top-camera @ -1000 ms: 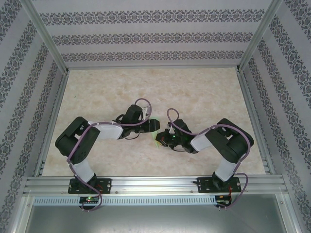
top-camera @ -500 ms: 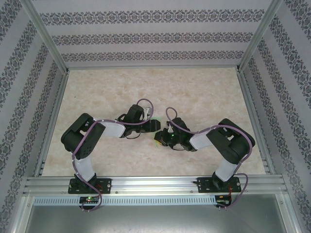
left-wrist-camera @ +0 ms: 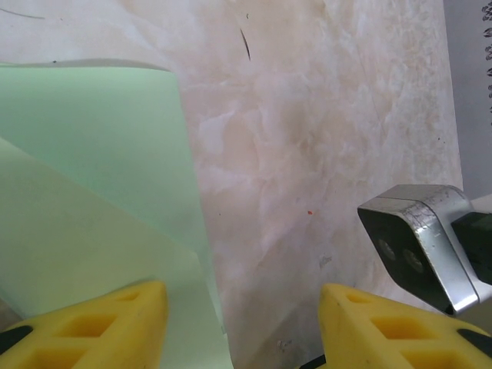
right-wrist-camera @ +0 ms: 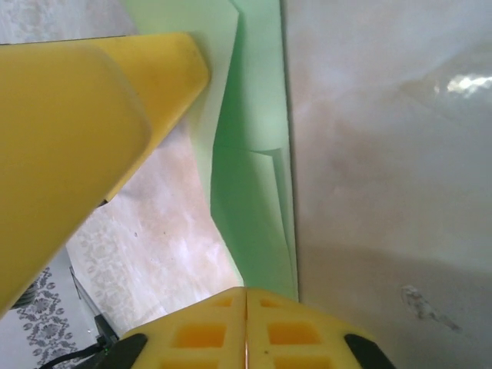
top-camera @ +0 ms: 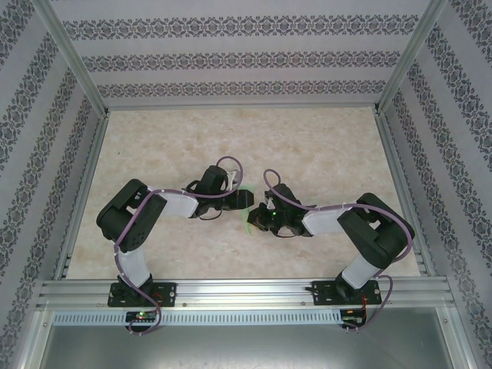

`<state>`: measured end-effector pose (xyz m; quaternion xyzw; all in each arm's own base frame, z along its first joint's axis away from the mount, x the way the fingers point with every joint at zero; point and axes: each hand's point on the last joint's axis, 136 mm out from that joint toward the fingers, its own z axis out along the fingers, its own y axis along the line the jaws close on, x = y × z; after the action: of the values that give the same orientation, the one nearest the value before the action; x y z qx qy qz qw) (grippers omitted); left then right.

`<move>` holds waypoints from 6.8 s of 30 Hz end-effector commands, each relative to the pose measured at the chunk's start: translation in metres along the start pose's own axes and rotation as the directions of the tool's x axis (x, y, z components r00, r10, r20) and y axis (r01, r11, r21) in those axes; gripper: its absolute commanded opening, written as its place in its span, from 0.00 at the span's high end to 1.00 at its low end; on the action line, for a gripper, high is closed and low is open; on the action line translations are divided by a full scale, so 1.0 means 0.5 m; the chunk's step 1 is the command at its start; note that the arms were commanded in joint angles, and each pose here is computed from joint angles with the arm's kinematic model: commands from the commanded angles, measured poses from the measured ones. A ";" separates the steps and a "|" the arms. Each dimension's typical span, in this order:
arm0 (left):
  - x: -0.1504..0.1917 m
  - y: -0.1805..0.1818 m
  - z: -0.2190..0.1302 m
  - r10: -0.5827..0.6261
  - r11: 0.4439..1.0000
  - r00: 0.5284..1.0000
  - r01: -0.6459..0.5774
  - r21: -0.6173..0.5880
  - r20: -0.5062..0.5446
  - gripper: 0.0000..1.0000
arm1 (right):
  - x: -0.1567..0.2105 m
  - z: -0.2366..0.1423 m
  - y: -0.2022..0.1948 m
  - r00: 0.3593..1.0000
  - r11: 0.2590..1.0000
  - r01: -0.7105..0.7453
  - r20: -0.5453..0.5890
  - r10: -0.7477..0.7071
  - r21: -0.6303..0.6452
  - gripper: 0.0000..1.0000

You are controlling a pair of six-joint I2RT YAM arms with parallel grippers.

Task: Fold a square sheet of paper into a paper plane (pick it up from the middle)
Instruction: Fold the wing for the fifth time at the center of the table.

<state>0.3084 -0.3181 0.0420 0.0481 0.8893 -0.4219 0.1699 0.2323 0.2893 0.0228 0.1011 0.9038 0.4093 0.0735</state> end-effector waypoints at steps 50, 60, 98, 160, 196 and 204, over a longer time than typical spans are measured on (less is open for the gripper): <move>0.010 0.005 0.007 0.011 1.000 0.999 -0.011 -0.012 -0.049 0.46 | 0.001 0.000 0.043 0.990 0.985 0.135 0.027 -0.139 0.106 0.94; 0.011 0.005 0.010 0.008 1.000 0.998 -0.008 -0.008 -0.056 0.46 | 0.004 -0.001 0.027 0.992 0.992 0.100 0.064 -0.105 0.073 0.94; 0.021 0.029 0.013 -0.019 0.997 0.996 0.013 -0.070 -0.082 0.51 | 0.114 -0.003 -0.062 0.987 0.982 0.133 -0.108 -0.119 0.136 0.94; 0.043 0.058 0.021 -0.061 0.990 0.989 0.044 -0.131 -0.133 0.58 | 0.237 0.009 -0.110 0.954 0.981 0.151 -0.278 -0.114 0.118 0.93; 0.041 0.025 0.022 -0.054 0.996 0.990 0.043 -0.083 -0.132 0.59 | 0.083 0.008 -0.024 0.989 0.981 0.151 -0.011 -0.151 0.123 0.92; -0.019 -0.054 -0.018 0.016 1.000 0.999 -0.017 -0.014 -0.050 0.50 | 0.122 0.002 -0.106 0.992 0.981 0.111 -0.070 -0.101 0.158 0.93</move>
<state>0.3045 -0.3206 0.0396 0.0506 0.9058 -0.4009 0.1270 0.1882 0.2965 0.0120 0.0275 0.9205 0.3768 0.0997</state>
